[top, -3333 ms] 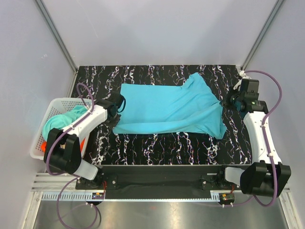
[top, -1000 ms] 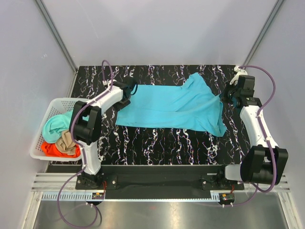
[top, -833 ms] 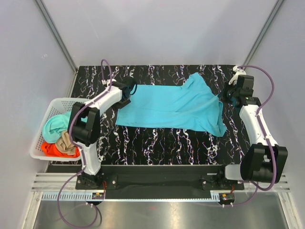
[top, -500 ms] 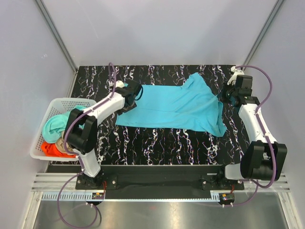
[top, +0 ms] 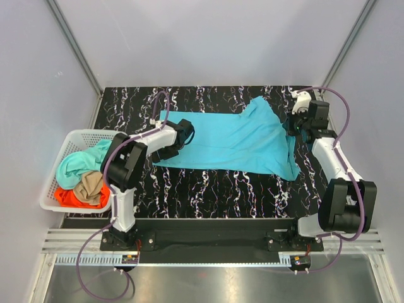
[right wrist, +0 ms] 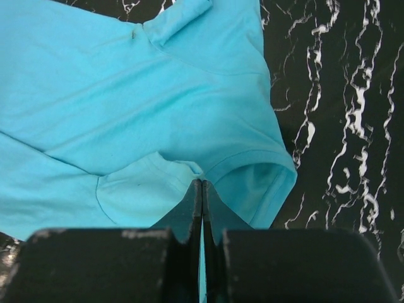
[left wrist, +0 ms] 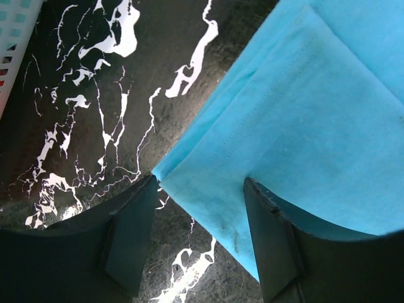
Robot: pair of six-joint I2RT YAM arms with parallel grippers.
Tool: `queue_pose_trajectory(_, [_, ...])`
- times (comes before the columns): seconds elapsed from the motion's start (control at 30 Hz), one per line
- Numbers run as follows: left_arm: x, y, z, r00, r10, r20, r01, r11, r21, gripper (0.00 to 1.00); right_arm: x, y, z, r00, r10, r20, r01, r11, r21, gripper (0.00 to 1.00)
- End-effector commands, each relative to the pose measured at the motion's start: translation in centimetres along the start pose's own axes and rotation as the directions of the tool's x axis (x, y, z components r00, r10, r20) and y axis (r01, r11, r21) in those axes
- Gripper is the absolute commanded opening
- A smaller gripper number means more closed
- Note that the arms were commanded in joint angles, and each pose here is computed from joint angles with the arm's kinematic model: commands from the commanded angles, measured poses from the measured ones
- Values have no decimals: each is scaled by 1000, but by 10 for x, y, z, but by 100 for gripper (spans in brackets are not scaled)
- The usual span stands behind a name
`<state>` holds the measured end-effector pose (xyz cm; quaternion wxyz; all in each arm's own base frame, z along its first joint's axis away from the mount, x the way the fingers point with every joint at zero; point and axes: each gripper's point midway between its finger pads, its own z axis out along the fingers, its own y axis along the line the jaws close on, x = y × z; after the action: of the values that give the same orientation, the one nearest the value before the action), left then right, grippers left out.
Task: Fold and stack the t-shirts
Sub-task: Fold the tshirt
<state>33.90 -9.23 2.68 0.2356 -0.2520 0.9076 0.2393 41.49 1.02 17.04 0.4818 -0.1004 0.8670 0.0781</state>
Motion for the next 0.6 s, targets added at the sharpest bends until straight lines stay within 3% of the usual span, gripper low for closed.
queue_pose_trajectory(0.0, [-13,8,-4,998,-45,50,46,999,-21,62,-30,7,8,975,-186,121,191,981,-39,0])
queue_pose_trajectory(0.17, [-10,10,-2,998,-55,44,56,998,-40,62,-17,9,23,944,-318,89,324,945,-50,0])
queue_pose_trajectory(0.33, [-6,10,-1,998,-57,33,58,998,-38,62,-36,16,23,861,-469,194,479,878,-2,0])
queue_pose_trajectory(0.57, [-9,10,-5,997,-71,33,72,997,-26,62,-49,19,28,817,-531,226,547,837,-10,0])
